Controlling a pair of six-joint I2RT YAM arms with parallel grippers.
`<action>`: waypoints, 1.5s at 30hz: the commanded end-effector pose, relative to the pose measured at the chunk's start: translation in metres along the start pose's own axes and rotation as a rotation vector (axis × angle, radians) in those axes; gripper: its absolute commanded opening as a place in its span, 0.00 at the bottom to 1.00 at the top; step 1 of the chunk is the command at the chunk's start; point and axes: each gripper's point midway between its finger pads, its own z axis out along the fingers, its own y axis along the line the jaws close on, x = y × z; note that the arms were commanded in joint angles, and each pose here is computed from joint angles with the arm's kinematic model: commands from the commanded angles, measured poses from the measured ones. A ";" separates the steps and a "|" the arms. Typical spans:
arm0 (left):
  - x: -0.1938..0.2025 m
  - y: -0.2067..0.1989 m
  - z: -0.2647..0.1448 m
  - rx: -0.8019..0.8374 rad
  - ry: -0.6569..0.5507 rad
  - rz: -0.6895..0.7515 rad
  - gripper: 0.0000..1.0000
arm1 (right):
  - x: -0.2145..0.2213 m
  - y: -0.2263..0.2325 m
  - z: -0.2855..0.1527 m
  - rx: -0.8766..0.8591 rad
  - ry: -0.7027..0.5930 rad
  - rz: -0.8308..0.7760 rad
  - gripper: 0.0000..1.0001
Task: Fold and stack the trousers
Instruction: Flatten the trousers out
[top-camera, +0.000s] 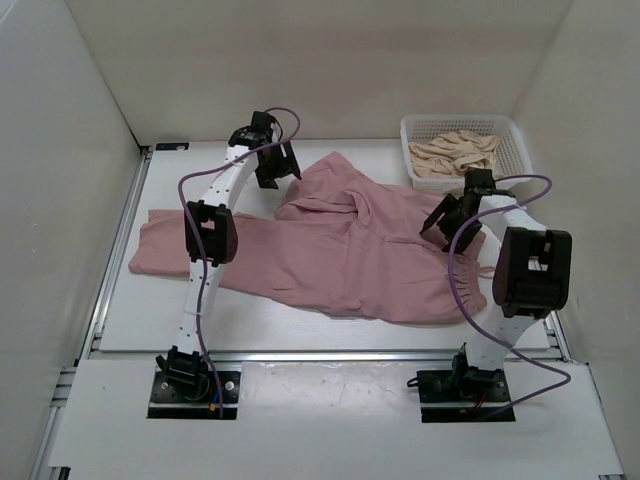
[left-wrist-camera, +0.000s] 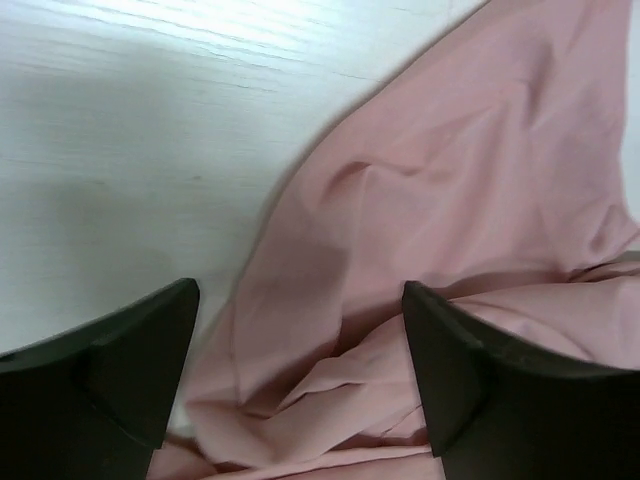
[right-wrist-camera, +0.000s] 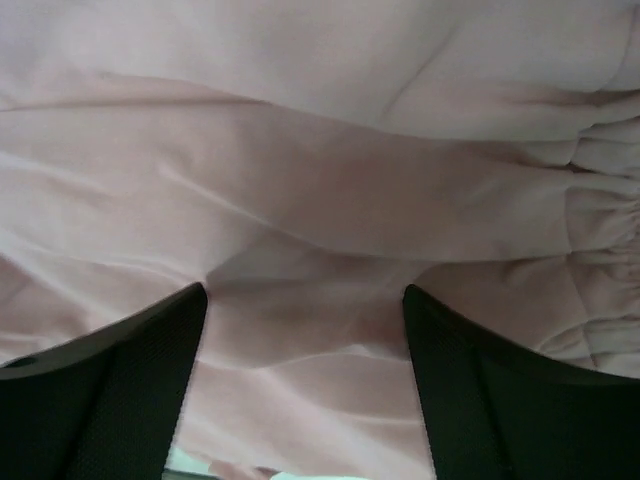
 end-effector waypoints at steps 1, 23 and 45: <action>0.005 -0.030 -0.001 0.135 0.032 -0.013 0.82 | 0.006 -0.017 0.017 0.063 0.008 0.015 0.77; -0.029 0.003 -0.043 0.033 -0.086 -0.023 0.50 | 0.026 -0.023 -0.011 0.043 -0.025 -0.033 0.10; -0.055 -0.012 -0.105 -0.010 -0.234 -0.009 0.10 | 0.055 -0.040 0.019 0.069 0.091 -0.017 0.08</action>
